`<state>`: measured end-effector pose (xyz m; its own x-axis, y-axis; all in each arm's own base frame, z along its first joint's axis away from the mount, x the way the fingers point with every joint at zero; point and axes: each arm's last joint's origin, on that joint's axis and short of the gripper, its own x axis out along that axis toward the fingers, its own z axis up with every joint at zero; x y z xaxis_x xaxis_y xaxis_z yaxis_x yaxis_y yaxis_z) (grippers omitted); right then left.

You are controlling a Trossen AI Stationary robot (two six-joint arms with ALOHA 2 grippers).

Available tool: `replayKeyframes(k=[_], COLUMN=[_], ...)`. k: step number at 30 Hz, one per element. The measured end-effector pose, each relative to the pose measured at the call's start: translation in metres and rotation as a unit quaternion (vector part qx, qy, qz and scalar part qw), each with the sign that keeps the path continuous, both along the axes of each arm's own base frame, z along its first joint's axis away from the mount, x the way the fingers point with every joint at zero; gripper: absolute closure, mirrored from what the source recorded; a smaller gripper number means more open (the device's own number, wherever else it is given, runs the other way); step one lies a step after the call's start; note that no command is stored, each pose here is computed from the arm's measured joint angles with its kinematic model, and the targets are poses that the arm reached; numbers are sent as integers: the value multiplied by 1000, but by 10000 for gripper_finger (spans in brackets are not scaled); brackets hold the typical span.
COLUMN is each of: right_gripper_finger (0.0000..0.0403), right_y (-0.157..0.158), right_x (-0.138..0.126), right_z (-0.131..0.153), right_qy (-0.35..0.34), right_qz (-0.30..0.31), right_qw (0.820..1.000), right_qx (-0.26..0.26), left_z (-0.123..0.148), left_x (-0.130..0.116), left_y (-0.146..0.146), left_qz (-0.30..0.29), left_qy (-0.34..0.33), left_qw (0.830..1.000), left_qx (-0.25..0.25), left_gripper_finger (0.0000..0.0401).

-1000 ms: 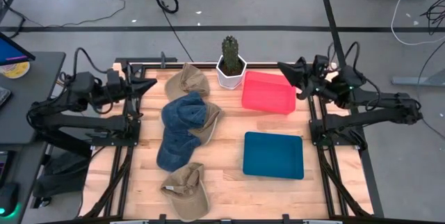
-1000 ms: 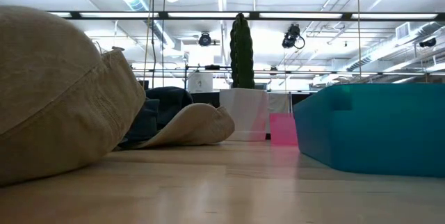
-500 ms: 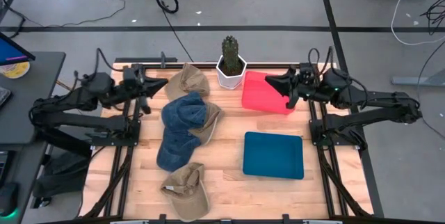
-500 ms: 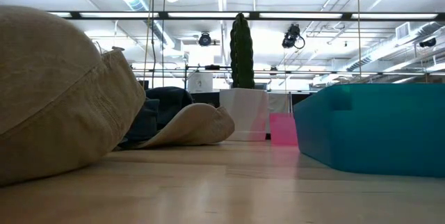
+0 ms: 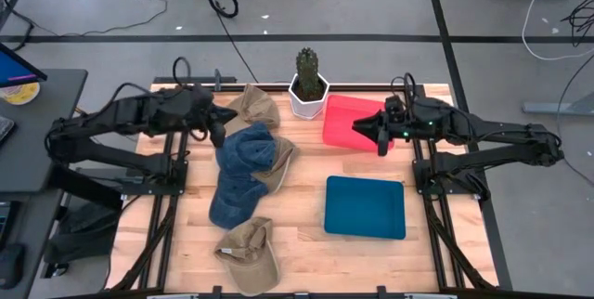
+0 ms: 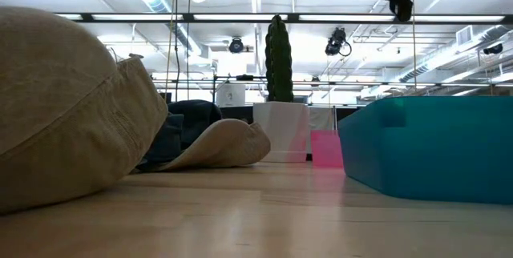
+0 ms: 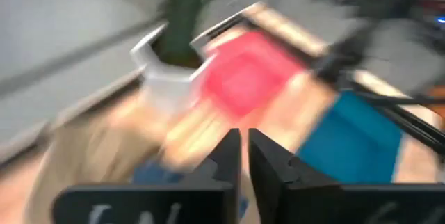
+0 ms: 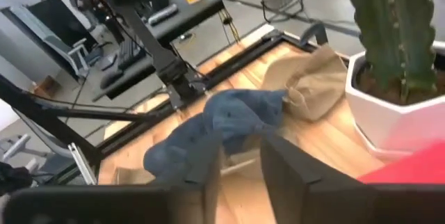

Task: Pick & Place hat
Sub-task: Put the top blue cap into the red bin

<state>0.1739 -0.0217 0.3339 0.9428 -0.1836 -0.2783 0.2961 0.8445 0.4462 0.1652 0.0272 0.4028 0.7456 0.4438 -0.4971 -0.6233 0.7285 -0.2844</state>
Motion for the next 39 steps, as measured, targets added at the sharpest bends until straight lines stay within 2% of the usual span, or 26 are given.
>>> replayKeyframes(k=[2, 4, 8, 12, 15, 17, 20, 24, 28, 36, 39], right_gripper_finger=[254, 230, 191, 169, 163, 161, 162, 163, 163, 163, 163], right_y=[0, 0, 0, -1, -2, -2, -2, -3, -4, 1, 2], right_x=[0, 0, 1, 4, 8, 11, 17, 24, 31, 38, 39], right_z=[-2, -3, -6, -8, -12, -14, -19, -25, -30, -30, -29], right_qy=[9, 15, 27, 35, 46, 54, 64, 80, 90, 79, 71], right_qz=[-1, -2, -8, -11, -11, -11, -15, -17, -20, 6, 8], right_qw=[1000, 1000, 1000, 999, 999, 998, 998, 996, 995, 996, 996], right_qx=[6, 6, 5, 5, 7, 8, 20, 27, 37, 44, 48], left_z=[0, -4, -21, -42, -61, -77, -101, -132, -159, -194, -203], left_x=[-4, -6, -8, -5, -6, -7, -5, 1, 3, -10, -10], left_y=[6, 10, 14, 19, 22, 24, 26, 28, 33, 35, 37], left_qz=[66, 109, 145, 184, 230, 266, 273, 239, 229, 244, 242], left_qy=[43, 79, 138, 179, 191, 201, 218, 219, 205, 243, 230], left_qw=[995, 984, 958, 933, 911, 893, 882, 878, 873, 850, 851], left_qx=[-64, -115, -204, -250, -284, -301, -318, -352, -380, -398, -405], left_gripper_finger=[329, 293, 211, 143, 111, 103, 103, 107, 107, 108, 108])
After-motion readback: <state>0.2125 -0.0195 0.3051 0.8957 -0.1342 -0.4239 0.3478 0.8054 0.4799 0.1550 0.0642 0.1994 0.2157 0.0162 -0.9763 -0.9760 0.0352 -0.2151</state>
